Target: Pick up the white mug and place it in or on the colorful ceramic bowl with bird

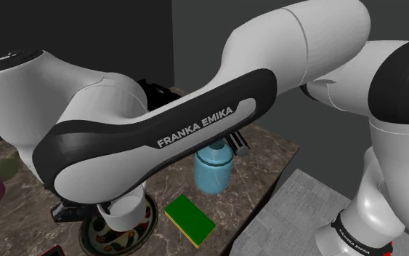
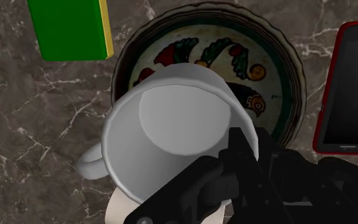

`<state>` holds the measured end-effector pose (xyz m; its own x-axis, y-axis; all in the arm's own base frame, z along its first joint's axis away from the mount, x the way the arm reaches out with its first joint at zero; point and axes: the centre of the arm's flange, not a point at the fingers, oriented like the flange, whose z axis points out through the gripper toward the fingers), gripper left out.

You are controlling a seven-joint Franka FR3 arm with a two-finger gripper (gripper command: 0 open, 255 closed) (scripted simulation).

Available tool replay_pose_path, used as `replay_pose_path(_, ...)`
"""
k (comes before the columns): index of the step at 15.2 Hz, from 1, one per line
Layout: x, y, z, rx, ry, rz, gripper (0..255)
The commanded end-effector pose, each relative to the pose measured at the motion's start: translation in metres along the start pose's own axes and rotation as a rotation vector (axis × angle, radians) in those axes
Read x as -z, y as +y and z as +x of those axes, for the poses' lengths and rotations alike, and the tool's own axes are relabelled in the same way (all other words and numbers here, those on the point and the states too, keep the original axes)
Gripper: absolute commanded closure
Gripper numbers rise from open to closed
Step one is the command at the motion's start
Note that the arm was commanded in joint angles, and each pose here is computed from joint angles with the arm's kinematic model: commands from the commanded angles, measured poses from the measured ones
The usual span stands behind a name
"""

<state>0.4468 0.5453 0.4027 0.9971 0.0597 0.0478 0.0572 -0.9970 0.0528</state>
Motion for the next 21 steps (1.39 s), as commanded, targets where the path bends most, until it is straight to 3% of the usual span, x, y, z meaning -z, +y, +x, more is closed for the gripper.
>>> replay_pose_path(1, -0.012, -0.001, -0.001, 0.0, 0.001, 0.001, 255)
replay_pose_path(9, -0.012, -0.001, -0.001, 0.0, 0.001, 0.001, 255)
replay_pose_path(10, -0.012, -0.001, -0.001, 0.0, 0.001, 0.001, 0)
replay_pose_path(15, -0.012, -0.001, -0.001, 0.0, 0.001, 0.001, 0)
replay_pose_path(19, 0.038, -0.001, -0.001, 0.0, 0.001, 0.001, 0)
replay_pose_path(21, 0.038, -0.001, -0.001, 0.0, 0.0, 0.001, 0)
